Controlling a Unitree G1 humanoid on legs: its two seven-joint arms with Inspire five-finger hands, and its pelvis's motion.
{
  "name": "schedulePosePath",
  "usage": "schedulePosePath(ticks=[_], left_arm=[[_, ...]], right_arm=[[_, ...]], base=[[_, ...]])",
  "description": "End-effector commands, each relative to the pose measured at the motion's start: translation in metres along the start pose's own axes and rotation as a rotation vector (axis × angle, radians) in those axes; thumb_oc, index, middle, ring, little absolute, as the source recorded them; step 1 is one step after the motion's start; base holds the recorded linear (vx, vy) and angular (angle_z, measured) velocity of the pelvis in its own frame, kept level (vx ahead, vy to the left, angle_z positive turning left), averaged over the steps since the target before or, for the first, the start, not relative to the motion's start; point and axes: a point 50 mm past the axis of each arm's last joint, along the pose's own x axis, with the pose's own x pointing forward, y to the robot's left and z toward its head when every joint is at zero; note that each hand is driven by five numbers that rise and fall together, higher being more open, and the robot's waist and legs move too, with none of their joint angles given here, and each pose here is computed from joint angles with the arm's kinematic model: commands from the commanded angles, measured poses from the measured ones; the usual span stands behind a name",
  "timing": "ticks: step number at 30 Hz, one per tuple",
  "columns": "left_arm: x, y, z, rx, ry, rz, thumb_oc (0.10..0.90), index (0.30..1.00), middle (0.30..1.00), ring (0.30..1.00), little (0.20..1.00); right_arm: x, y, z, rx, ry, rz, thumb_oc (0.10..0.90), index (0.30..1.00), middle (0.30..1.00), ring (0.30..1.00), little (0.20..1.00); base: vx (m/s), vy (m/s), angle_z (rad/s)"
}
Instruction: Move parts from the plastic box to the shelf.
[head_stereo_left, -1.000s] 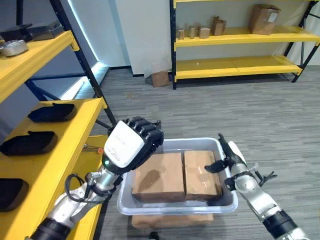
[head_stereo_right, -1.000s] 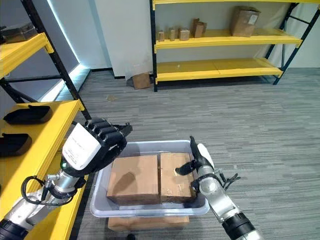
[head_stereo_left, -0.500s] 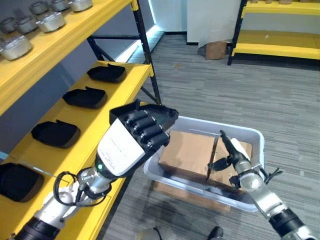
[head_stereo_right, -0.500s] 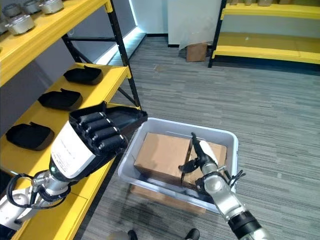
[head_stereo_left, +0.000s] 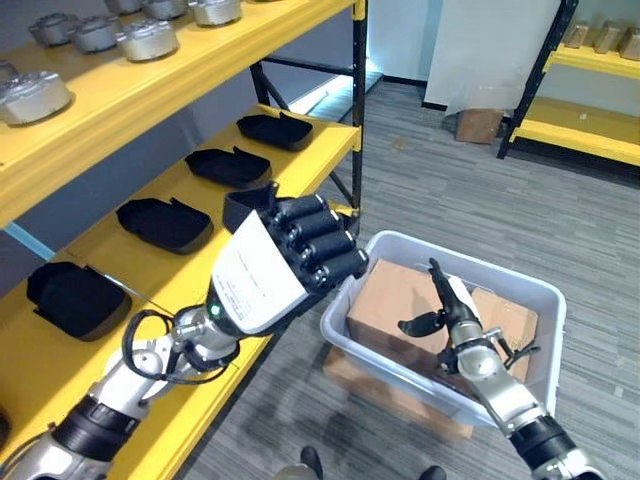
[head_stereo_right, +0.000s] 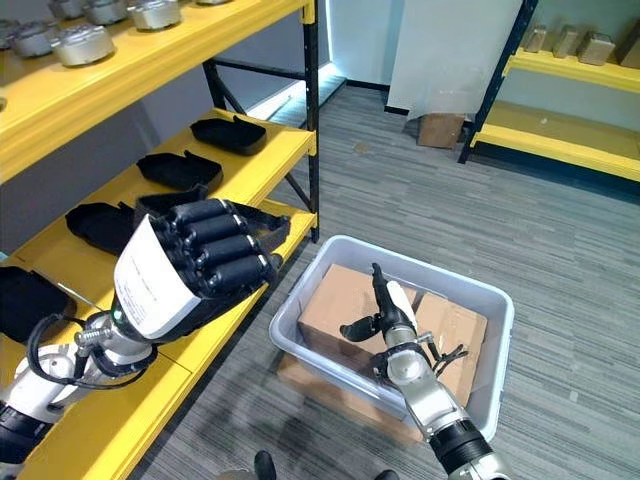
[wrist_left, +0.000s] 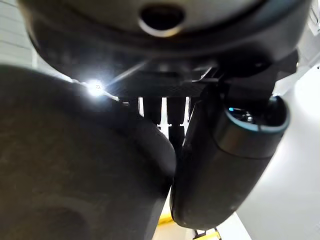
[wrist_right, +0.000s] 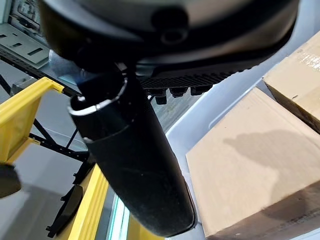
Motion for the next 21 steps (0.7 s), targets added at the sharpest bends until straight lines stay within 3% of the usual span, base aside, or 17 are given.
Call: schedulePosePath(ticks=[1,9,13,21], left_arm=[[0.025,0.013,-0.003,-0.006,-0.017,0.240,0.400,0.300,0.300,0.300,0.300],[0.036,0.003,0.000,-0.009,-0.080,0.255,0.400,0.300,0.300,0.300,0.300],[0.053,0.003,-0.008,0.003,-0.101,0.242,0.400,0.300,0.300,0.300,0.300],[0.058,0.006,0.000,-0.032,-0.184,0.233,0.400,0.300,0.300,0.300,0.300]], right_arm=[[0.005,-0.032,0.032,-0.020,-0.171,-0.133,0.900,1.000,1.000,1.000,1.000],[-0.005,-0.031,0.015,0.018,-0.134,-0.144,0.900,1.000,1.000,1.000,1.000],[-0.007,-0.037,0.011,-0.091,-0.166,-0.230,0.900,1.000,1.000,1.000,1.000],[-0.004,-0.035,0.020,-0.074,-0.186,-0.318,0.900,1.000,1.000,1.000,1.000]], base=[[-0.09,0.072,0.16],[-0.08,-0.002,0.56],[-0.02,-0.115,0.84],[0.04,-0.142,-0.03]])
